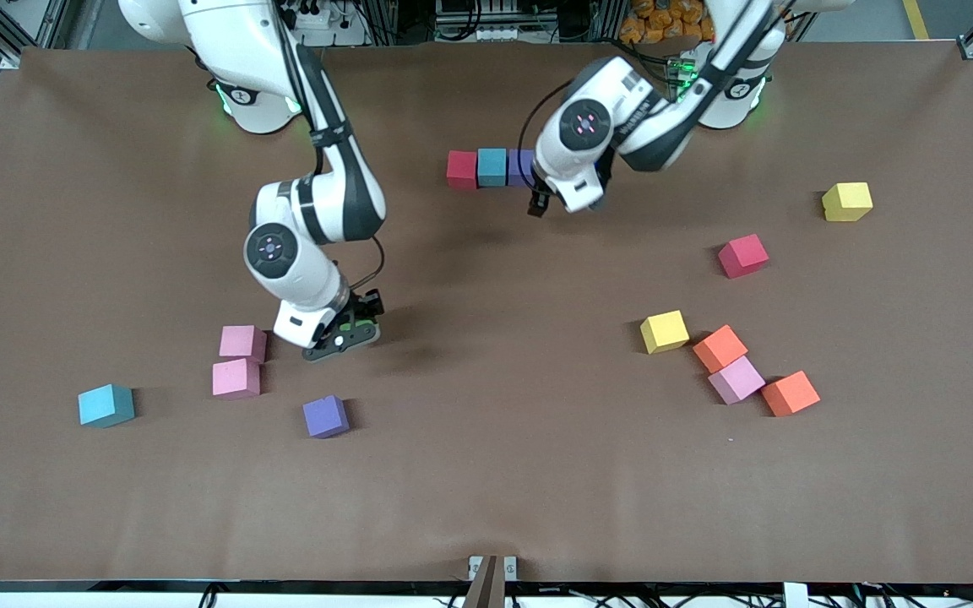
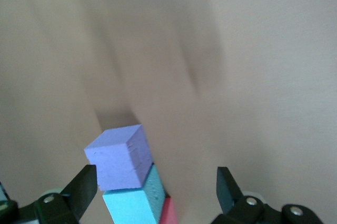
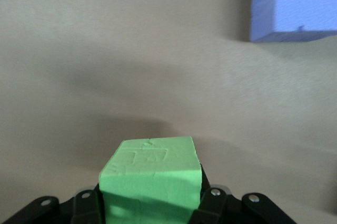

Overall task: Form number 2 with 11 blocks
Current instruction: 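Carry the green cube below the cyan cube while the left gripper reaches the yellow cube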

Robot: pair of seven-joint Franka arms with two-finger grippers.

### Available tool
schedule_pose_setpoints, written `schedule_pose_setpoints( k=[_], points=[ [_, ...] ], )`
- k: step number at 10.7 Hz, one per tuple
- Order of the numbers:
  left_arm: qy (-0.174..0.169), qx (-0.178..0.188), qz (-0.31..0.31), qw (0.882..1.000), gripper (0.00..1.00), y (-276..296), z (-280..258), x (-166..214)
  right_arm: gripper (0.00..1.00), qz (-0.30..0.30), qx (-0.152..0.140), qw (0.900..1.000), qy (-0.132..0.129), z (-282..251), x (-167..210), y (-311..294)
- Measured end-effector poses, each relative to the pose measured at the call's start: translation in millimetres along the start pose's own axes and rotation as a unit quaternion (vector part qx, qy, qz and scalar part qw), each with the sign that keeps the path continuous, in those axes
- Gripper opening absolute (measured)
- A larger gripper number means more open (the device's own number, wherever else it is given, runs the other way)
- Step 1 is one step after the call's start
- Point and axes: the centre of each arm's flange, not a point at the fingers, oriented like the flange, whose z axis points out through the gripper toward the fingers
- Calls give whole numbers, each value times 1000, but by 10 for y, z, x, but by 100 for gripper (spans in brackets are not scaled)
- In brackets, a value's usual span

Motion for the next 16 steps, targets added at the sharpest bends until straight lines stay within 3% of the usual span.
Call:
schedule_pose_setpoints(
  k=[2,4,7,9,13,15,16],
  points=[
    [16,-18,60,998,100,290,-425,360,60,40,3,999,-1,-2,-83,-442],
    [55,-35,158,985,100,479,-629,742,60,79,4,997,8,17,-242,-1080],
    [76,-39,306,948,100,716,-853,1347,60,140,9,990,19,51,-538,-1876],
    [93,-36,394,914,100,853,-961,1690,60,177,7,984,17,116,-726,-2282],
    [142,-10,501,854,100,1231,-846,2110,60,205,-7,978,24,367,-994,-2938],
    [149,3,545,825,100,1287,-808,2207,60,199,-11,980,22,423,-1048,-3031],
    [148,8,559,816,100,1298,-814,2320,60,198,-12,980,15,452,-1104,-3084]
  ],
)
